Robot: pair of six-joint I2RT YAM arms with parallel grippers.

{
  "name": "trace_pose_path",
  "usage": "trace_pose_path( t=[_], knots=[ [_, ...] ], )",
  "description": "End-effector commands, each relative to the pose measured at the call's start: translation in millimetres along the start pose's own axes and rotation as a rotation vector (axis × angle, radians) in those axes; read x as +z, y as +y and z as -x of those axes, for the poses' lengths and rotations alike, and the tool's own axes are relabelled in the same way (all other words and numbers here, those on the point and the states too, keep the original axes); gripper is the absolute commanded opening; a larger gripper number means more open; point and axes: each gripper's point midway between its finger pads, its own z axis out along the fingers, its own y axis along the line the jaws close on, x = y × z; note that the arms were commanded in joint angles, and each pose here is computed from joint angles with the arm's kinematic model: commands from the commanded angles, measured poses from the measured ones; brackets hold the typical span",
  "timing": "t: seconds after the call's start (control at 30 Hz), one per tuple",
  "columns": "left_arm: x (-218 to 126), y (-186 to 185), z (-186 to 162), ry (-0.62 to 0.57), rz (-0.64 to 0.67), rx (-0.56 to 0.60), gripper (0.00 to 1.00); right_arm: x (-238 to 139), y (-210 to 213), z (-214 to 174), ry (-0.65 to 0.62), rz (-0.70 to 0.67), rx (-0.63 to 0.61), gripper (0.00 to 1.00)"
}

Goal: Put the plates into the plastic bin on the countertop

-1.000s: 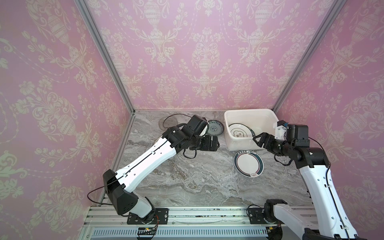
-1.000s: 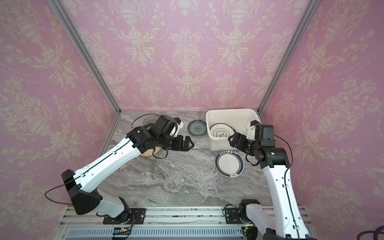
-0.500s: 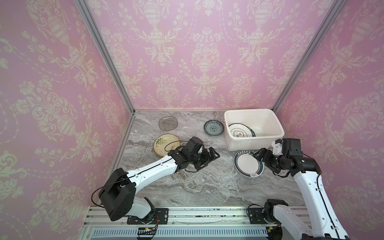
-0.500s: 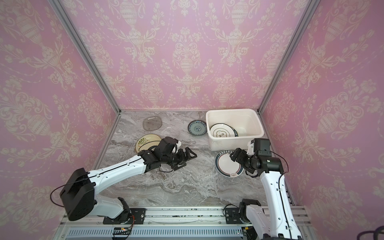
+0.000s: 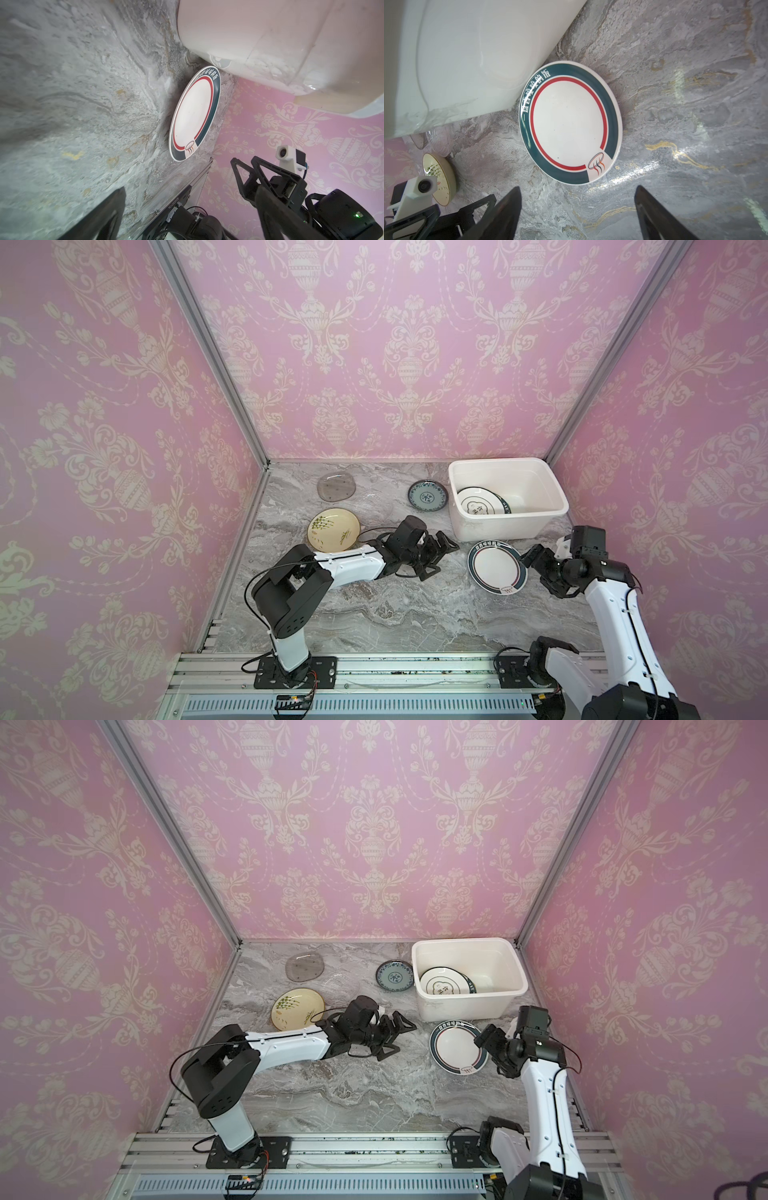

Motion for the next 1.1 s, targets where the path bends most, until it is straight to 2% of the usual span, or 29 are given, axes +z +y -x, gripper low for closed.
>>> trace_pose_path(
  t=[0.0,0.17,0.3,0.63,1.07],
  knots=[
    [24.5,-19.3,0.6,-0.009,-0.105,-0.056,0.99,12.3,-16.6,7.4,-0.022,-0.046,0.067,0.86],
    [52.2,-16.6,-1.0,-0.002,-0.174,-0.103,0.99,29.1,-33.9,11.9,-0.013,-0.059,0.146,0.85],
    [62.0,-8.0,-0.4,-0.006,-0.149,-0.106,0.99,42.9,-36.3,12.6,0.009,-0.036,0.168,0.84],
    [70.1,12.8,3.2,-0.013,-0.098,-0.117,0.96,80.7,-30.4,8.3,0.103,0.048,0.187,0.77],
    [70.0,31.0,5.6,-0.022,-0.015,-0.099,0.89,98.2,-19.2,-14.1,0.175,0.189,0.19,0.66]
  ],
)
